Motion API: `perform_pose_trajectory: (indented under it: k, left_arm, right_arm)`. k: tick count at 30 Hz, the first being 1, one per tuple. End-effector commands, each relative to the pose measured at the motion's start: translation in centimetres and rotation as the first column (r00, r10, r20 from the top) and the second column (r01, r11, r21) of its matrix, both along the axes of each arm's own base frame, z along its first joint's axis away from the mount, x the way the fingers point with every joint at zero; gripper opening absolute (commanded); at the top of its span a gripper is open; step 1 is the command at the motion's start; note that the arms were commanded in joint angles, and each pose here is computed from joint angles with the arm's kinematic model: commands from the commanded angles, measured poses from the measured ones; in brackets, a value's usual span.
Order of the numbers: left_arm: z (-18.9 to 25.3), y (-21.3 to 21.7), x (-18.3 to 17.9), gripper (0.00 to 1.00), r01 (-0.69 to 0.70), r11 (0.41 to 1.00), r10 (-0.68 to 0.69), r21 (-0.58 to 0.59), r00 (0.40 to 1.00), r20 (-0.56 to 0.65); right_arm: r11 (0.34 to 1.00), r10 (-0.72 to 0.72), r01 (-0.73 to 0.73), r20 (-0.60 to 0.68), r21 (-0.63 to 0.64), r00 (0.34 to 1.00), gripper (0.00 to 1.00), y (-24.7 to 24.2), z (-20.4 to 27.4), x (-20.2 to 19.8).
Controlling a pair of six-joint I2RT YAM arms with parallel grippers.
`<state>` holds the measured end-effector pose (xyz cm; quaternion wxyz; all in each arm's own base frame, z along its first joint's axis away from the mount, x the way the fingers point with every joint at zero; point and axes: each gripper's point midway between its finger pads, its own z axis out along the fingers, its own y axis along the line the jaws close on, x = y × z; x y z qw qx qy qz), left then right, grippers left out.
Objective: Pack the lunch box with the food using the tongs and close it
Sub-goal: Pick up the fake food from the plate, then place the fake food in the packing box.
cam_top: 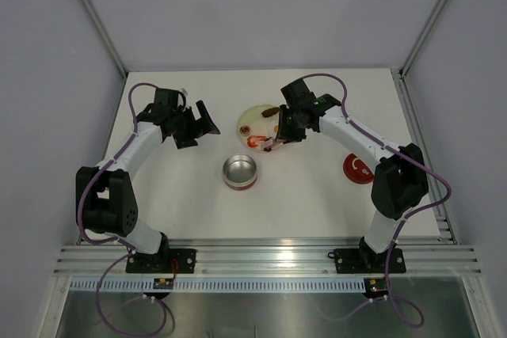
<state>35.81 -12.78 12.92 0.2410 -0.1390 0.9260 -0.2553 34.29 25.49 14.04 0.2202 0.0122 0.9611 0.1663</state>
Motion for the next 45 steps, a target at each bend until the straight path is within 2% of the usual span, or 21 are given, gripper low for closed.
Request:
perform_pose_trajectory:
  k: [1, 6, 21, 27, 33, 39, 45]
  left_arm:
    - [0.3, -0.2, 0.4, 0.99, 0.017, 1.000, -0.016, -0.005, 0.999, 0.029]
    - [0.3, -0.2, 0.4, 0.99, 0.016, 1.000, -0.016, -0.004, 0.999, 0.031]
    - [0.5, -0.1, 0.4, 0.99, 0.012, 1.000, -0.012, -0.001, 0.999, 0.032]
    - [1.4, 0.4, 0.7, 0.99, 0.000, 1.000, -0.001, 0.027, 0.999, 0.044]
    - [2.2, 0.7, 1.0, 0.99, -0.014, 0.999, 0.012, 0.031, 0.998, 0.060]
    - [2.5, 1.0, 1.0, 0.99, -0.017, 0.999, 0.015, 0.034, 0.998, 0.062]
    - [2.4, 1.0, 0.6, 0.99, -0.016, 0.999, 0.014, 0.037, 0.998, 0.059]
  right_arm:
    - [1.000, 0.005, -0.005, 0.062, 0.004, 0.998, 0.16, 0.4, 1.6, 0.8]
    - [1.000, 0.003, -0.004, 0.086, 0.020, 0.996, 0.00, 0.2, 3.0, 0.5]
    - [0.999, -0.022, 0.019, 0.151, 0.027, 0.988, 0.00, -1.0, 6.1, -0.3]
    - [0.994, 0.086, -0.096, 0.188, 0.047, 0.978, 0.00, 0.6, 8.8, -3.2]
    - [0.953, 0.261, -0.282, 0.174, 0.107, 0.949, 0.00, 3.9, 10.1, -8.6]
    - [0.910, 0.392, -0.402, 0.103, 0.102, 0.914, 0.00, 7.1, 7.7, -12.4]
    - [0.895, 0.428, -0.433, 0.066, 0.106, 0.901, 0.00, 8.7, 5.6, -12.8]
